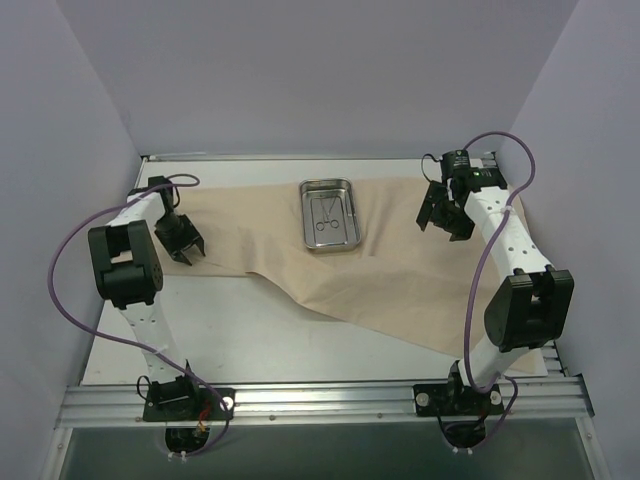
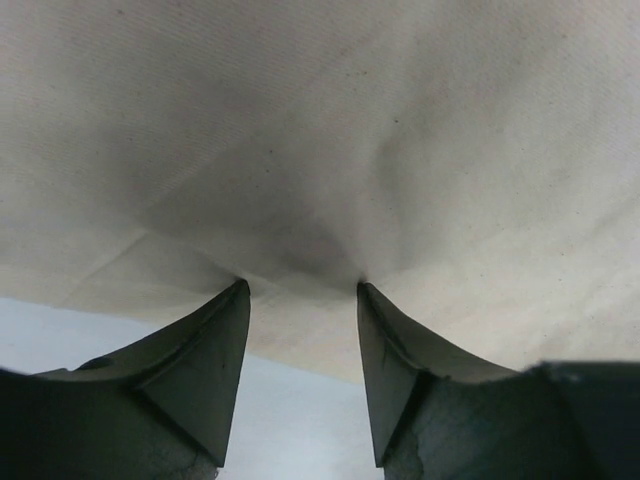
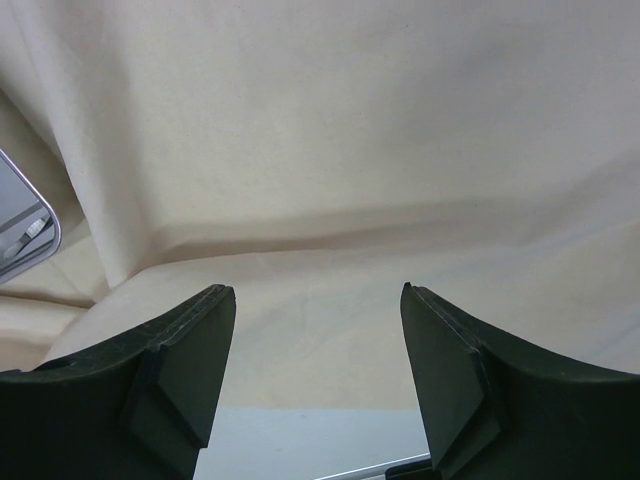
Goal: Open and lay out the surgical kit
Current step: Open the surgical kit at the center of the board.
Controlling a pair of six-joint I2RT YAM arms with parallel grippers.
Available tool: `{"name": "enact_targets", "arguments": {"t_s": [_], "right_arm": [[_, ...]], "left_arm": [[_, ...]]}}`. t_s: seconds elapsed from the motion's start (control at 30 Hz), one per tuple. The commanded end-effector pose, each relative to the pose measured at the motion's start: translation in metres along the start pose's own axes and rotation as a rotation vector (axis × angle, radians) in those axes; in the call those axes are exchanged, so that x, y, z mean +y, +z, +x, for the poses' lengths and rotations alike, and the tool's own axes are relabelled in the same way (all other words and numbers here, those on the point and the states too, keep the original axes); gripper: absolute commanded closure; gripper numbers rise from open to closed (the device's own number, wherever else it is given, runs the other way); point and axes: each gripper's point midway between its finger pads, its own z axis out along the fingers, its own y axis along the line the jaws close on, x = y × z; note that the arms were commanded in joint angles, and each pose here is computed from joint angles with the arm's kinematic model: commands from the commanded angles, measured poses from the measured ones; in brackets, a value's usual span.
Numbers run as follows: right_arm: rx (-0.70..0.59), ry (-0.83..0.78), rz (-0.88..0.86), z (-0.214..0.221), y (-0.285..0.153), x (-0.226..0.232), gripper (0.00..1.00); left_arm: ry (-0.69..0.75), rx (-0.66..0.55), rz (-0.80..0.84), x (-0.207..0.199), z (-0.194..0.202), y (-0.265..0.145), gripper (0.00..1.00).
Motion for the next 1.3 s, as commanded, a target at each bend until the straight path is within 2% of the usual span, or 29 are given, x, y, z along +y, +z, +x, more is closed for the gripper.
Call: {"name": "enact_targets", "arguments": {"t_s": [0.0, 0.07, 0.2, 0.3, 0.4, 0.53, 0.6, 0.63, 0.9, 1.0, 1.03, 1.2, 1.27], "right_arm": [[0.018, -0.016, 0.017, 0.004, 0.005, -0.005, 0.33], [0.016, -0.016, 0.019, 0.004, 0.004, -0.006, 0.33], [0.015, -0.016, 0.023, 0.006, 0.004, -0.007, 0.33], [0.007, -0.015, 0.026, 0.005, 0.002, -0.008, 0.33], [0.006, -0.011, 0.024, 0.004, 0.002, -0.007, 0.33], [0.009, -0.01, 0.022, 0.005, 0.003, -0.007, 0.33], [0.01, -0.009, 0.019, 0.004, 0.004, -0.006, 0.34], [0.009, -0.011, 0.018, 0.005, 0.004, -0.005, 0.33], [0.031, -0.091, -0.012, -0.002, 0.011, 0.019, 0.34], [0.057, -0.155, -0.038, 0.002, 0.015, 0.042, 0.34], [0.051, -0.174, -0.051, 0.0, 0.013, 0.05, 0.34], [0.081, -0.28, -0.097, 0.02, 0.018, 0.088, 0.34], [0.103, -0.303, -0.142, 0.031, 0.017, 0.102, 0.34]], "left_arm": [[-0.006, -0.057, 0.036, -0.011, -0.021, -0.004, 0.46], [-0.003, -0.057, 0.036, -0.013, -0.025, -0.002, 0.48], [0.003, -0.051, 0.032, -0.015, -0.029, 0.0, 0.6], [0.006, -0.055, 0.034, -0.016, -0.032, -0.001, 0.63], [0.009, -0.052, 0.033, -0.017, -0.034, -0.001, 0.7], [0.014, -0.056, 0.038, -0.019, -0.035, -0.004, 0.81], [0.023, -0.065, 0.025, -0.017, -0.038, -0.008, 0.96], [0.024, -0.059, 0.013, -0.015, -0.037, -0.01, 0.98], [0.03, -0.085, -0.053, 0.008, -0.006, -0.056, 0.98], [0.025, -0.114, -0.078, 0.019, 0.02, -0.082, 0.98], [0.015, -0.163, -0.068, 0.022, 0.024, -0.101, 0.98], [-0.077, -0.169, -0.035, 0.036, 0.076, -0.121, 0.98], [-0.096, -0.215, -0.014, 0.043, 0.089, -0.138, 0.98]]}}
